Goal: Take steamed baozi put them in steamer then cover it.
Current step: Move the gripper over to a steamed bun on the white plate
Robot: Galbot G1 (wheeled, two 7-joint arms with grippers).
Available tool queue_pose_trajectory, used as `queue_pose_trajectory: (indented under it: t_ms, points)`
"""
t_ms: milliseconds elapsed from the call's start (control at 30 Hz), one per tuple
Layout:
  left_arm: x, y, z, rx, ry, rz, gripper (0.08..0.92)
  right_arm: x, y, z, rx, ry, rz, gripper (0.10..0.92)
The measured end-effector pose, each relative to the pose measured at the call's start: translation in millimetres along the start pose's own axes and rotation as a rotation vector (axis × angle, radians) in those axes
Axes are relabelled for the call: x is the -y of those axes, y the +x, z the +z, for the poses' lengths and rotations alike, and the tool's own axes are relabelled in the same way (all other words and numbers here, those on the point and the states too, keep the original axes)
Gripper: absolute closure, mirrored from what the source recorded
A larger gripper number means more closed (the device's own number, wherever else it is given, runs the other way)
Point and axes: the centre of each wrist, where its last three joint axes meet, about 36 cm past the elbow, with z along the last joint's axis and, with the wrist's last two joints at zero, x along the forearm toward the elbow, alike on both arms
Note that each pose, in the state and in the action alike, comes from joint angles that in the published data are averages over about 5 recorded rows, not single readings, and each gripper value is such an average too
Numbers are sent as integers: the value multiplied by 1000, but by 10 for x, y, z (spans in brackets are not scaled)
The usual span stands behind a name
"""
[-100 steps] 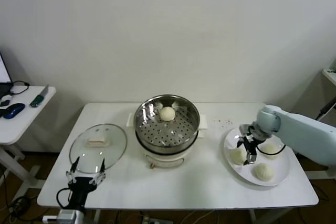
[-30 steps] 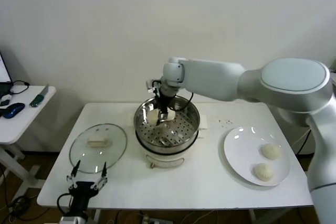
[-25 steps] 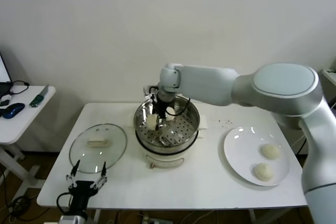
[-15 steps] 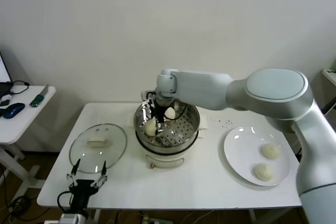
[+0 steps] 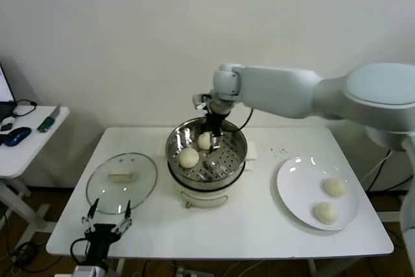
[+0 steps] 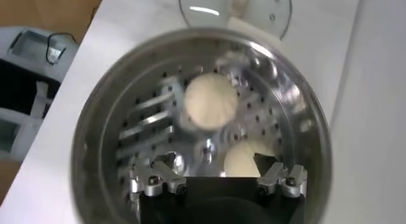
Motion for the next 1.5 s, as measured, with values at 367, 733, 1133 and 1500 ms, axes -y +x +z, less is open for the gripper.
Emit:
queue_pose_trajectory:
  t_ms: [367, 733, 1133, 1500]
  points:
    - [9, 46, 52, -20, 0, 9, 177, -777, 391, 1346, -53, -96, -24, 200]
    - [14, 86, 86, -40, -4, -8, 177, -1815, -12, 2467, -101, -184, -78, 200]
    - [57, 128, 128, -62, -10, -22, 177, -2420, -569, 3083, -150, -237, -141, 200]
    - [51, 151, 181, -74, -13, -29, 177, -2567, -897, 3251, -179, -245, -176, 200]
